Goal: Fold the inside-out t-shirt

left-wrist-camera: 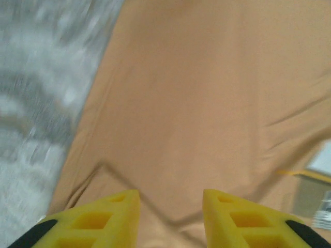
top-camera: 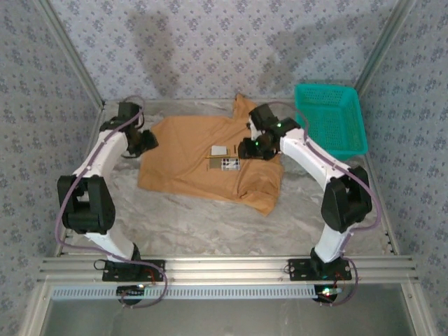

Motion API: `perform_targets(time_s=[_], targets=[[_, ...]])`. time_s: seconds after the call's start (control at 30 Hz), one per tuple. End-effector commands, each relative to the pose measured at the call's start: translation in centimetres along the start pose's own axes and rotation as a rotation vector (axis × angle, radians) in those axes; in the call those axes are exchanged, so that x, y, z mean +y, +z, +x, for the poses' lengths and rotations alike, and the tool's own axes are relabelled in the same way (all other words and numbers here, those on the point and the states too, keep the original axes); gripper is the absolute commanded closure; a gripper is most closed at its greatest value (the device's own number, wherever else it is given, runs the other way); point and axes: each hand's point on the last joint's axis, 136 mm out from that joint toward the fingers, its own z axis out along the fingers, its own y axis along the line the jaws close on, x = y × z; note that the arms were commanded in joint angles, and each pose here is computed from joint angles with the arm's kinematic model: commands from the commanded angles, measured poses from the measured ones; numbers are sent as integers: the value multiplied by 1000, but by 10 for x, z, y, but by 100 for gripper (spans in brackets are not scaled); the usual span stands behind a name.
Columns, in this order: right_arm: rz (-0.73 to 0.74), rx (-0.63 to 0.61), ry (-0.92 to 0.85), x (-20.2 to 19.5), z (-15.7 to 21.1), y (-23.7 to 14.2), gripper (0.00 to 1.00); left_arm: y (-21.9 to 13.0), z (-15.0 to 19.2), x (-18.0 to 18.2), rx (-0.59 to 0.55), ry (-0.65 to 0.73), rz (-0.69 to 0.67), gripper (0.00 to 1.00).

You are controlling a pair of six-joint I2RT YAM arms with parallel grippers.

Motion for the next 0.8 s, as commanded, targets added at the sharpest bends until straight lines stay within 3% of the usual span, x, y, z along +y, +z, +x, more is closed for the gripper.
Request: perform_targets(time_s=[0.0,0.3,0.47,0.77], targets=[[126,103,-73,-23,43,14,51,19,30,33,106,-19,-82,61],[217,134,-104,-32,81,26,48,39,33,34,137,13,-164,59],[227,169,-103,-36,90,34,48,56,26,24,145,45,-204,60],[211,174,-66,-44,87,35,47,67,27,40,168,62,-313,63]])
